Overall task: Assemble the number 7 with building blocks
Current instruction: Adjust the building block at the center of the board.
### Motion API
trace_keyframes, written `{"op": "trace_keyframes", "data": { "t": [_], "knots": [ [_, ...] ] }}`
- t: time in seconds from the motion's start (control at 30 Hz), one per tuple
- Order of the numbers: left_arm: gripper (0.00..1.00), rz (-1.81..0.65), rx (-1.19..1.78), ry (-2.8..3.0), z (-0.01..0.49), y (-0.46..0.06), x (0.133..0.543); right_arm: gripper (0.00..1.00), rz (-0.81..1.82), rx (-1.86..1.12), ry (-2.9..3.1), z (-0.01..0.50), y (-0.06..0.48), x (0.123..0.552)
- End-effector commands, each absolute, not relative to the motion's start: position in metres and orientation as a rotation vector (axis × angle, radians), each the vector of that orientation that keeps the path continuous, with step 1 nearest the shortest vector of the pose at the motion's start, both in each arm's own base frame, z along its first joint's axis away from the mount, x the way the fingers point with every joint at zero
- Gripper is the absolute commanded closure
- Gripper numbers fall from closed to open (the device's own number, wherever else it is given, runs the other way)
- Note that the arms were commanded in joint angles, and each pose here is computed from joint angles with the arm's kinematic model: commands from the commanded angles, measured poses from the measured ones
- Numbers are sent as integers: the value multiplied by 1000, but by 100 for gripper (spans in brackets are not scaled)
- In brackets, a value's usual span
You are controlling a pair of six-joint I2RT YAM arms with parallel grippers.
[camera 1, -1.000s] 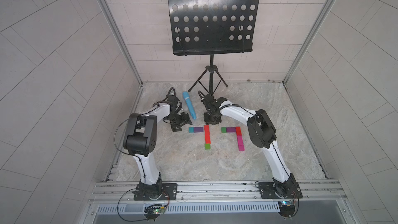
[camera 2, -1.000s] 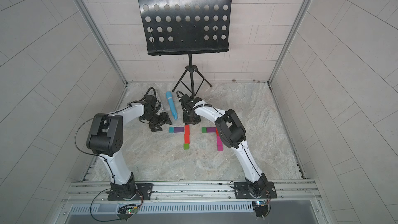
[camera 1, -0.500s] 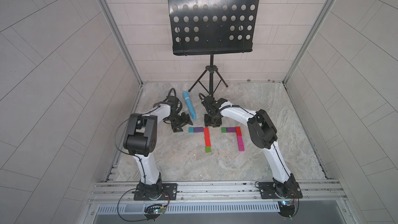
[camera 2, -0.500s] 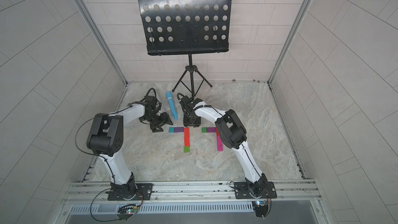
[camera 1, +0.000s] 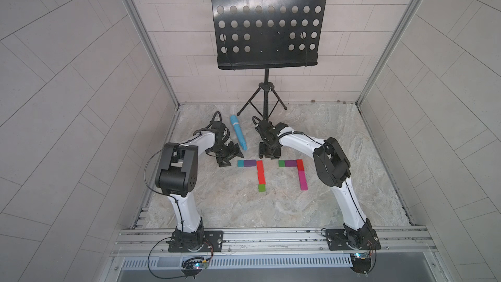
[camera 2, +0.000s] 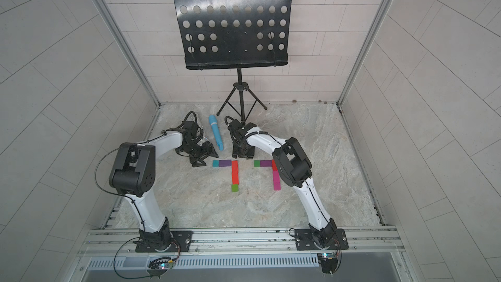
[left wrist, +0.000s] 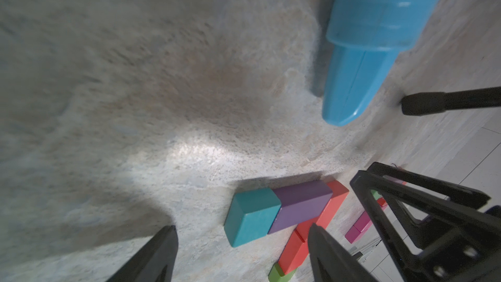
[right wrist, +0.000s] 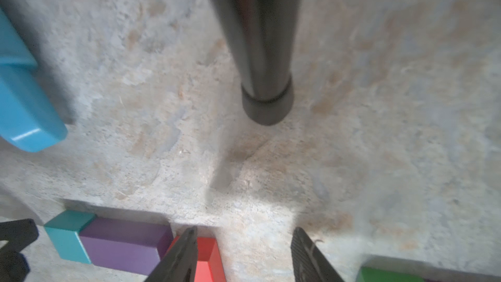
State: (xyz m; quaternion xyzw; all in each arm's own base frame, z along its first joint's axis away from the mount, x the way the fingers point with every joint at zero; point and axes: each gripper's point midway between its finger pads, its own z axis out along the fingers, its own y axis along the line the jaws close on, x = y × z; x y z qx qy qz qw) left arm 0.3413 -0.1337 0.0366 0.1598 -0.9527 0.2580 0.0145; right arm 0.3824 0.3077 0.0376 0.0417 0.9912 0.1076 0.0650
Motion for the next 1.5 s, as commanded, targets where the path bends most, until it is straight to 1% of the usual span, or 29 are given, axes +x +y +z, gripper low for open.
{"op": "trace_keyframes", "data": {
  "t": [0.0, 0.1, 0.13, 0.27, 0.43, 0.63, 1.2, 1.47],
  "knots": [
    [18, 842, 475, -2980, 45, -138, 345, 49, 347, 167, 2918, 66, 299, 387],
    [19, 862, 451, -2978, 46, -140, 346, 54, 404, 172, 2907, 66, 301, 381],
    [20, 865, 441, -2978, 46, -141, 346, 54, 427, 172, 2901, 67, 301, 379],
    [21, 879, 408, -2980, 48, -143, 347, 53, 488, 126, 2907, 67, 307, 373],
    [21, 877, 391, -2971, 44, -146, 348, 54, 497, 94, 2937, 58, 311, 364],
    [22, 882, 384, -2967, 45, -151, 347, 54, 608, 166, 2929, 49, 321, 361],
    [22, 889, 399, -2958, 46, -152, 344, 54, 676, 270, 2897, 51, 324, 360],
    [22, 892, 408, -2955, 45, -152, 343, 55, 693, 234, 2891, 55, 329, 354]
  ]
}}
